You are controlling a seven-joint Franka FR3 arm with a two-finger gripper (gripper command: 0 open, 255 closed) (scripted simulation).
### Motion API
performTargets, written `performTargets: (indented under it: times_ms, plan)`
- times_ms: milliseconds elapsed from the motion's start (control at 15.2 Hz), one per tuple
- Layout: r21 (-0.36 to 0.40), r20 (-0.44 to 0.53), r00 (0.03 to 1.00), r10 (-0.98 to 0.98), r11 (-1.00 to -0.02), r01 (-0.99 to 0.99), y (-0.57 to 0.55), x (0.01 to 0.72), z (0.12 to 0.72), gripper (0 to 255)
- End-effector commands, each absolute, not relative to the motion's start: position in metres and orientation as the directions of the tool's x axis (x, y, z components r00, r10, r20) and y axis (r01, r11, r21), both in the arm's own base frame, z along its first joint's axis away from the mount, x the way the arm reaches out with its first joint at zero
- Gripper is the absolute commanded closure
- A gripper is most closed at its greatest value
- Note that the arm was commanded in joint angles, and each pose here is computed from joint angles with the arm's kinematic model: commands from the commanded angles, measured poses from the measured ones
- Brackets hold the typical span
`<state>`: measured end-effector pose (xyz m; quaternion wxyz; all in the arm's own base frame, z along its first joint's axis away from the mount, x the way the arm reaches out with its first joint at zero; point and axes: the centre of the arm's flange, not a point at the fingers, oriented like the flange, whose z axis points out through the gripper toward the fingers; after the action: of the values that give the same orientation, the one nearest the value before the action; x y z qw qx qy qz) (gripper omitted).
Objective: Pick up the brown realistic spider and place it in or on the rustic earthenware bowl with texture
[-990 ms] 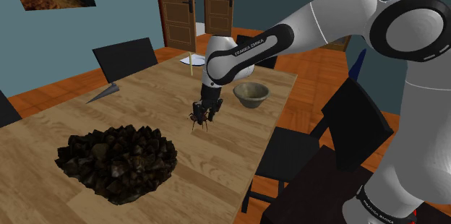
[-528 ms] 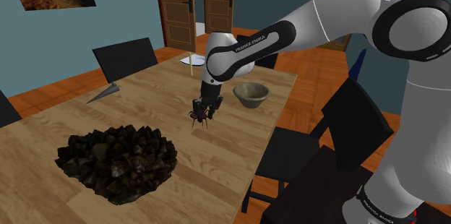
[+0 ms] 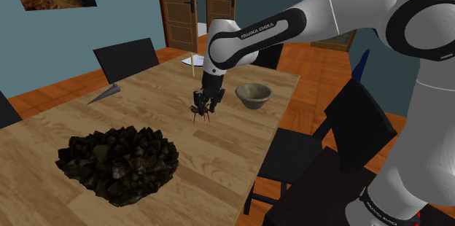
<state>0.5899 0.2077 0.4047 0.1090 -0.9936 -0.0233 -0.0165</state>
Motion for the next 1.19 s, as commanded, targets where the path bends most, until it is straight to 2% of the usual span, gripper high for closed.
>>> performTargets:
  times_ms: [0,1122]
  plan:
    - [-0.216,0.037,0.998,0.043,-0.975,0.050,0.207,0.590,0.415,255]
    - [-0.216,0.037,0.998,0.043,-0.975,0.050,0.207,0.590,0.505,255]
